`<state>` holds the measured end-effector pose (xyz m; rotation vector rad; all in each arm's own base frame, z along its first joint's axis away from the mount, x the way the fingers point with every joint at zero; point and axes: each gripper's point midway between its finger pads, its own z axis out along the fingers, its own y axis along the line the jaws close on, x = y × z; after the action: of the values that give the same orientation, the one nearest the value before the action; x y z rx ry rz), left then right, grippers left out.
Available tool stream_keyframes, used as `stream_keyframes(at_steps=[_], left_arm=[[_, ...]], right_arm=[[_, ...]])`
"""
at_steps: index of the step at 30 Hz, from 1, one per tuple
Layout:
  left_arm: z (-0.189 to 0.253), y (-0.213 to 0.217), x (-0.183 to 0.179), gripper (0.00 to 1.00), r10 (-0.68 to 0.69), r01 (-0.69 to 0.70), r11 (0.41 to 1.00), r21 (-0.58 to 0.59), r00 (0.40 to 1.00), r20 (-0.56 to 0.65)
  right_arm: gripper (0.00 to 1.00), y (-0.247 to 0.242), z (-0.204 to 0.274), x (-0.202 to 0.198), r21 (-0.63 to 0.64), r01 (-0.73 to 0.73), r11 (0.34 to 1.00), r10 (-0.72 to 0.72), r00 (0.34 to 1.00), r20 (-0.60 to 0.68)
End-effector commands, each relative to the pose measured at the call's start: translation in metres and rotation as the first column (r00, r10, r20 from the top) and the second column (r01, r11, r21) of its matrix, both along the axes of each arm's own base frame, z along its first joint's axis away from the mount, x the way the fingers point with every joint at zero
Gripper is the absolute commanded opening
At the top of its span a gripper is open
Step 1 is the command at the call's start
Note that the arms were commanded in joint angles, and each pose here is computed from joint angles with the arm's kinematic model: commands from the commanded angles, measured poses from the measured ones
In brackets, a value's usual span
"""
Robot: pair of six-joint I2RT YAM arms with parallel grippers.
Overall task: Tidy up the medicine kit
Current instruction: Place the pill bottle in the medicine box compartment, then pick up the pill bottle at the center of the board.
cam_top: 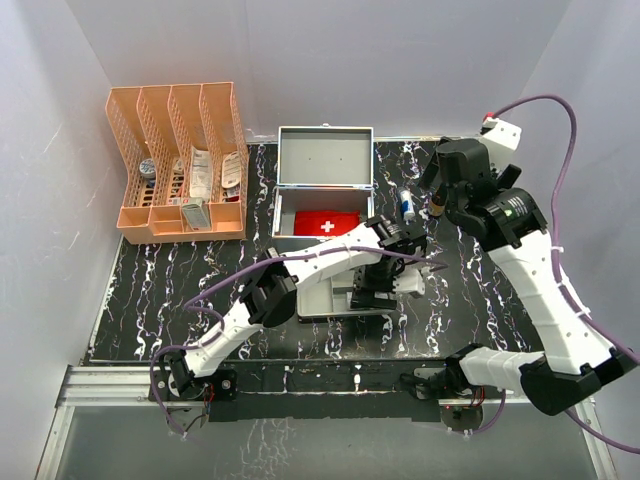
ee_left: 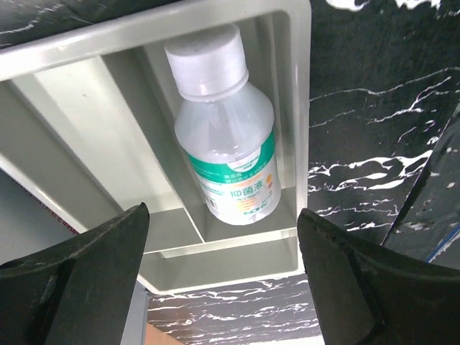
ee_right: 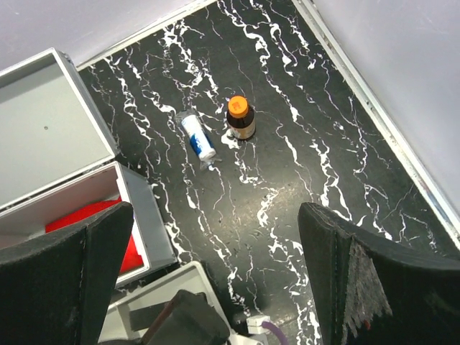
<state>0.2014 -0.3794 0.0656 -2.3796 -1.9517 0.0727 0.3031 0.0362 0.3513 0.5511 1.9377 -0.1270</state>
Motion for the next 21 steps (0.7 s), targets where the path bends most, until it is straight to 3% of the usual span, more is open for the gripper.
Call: stream_keyframes(at_steps=[1,7,11,13,21], left_arm=[[0.05,-0.017,-0.001,0.83,0.09,-0.081,0.981,-0.176,0.995,0.049],[0.103,-0.019,0.011,0.85,0.267,-0.209,0.89,-0.404,0.959,0.091],[0.127,0.002,0.026,0.98,0.369,-0.285,0.838,-0.465,0.924,0.098],[0.142,0.019,0.042,0.99,0.428,-0.321,0.801,-0.506,0.897,0.108],[0.186,0.073,0.079,0.99,0.581,-0.363,0.681,-0.636,0.797,0.166]], right_arm=[[0.98,0.006,0.014,0.019,-0.034,-0.049,0.998,0.05,0.999,0.021],[0.98,0.023,0.029,0.053,-0.068,-0.155,0.986,0.158,0.987,0.032],[0.96,0.027,0.032,0.088,-0.109,-0.218,0.97,0.221,0.975,0.02],[0.95,0.026,0.032,0.109,-0.107,-0.233,0.967,0.235,0.972,0.013],[0.93,-0.025,-0.033,0.175,0.0,-0.107,0.994,0.107,0.988,-0.115]])
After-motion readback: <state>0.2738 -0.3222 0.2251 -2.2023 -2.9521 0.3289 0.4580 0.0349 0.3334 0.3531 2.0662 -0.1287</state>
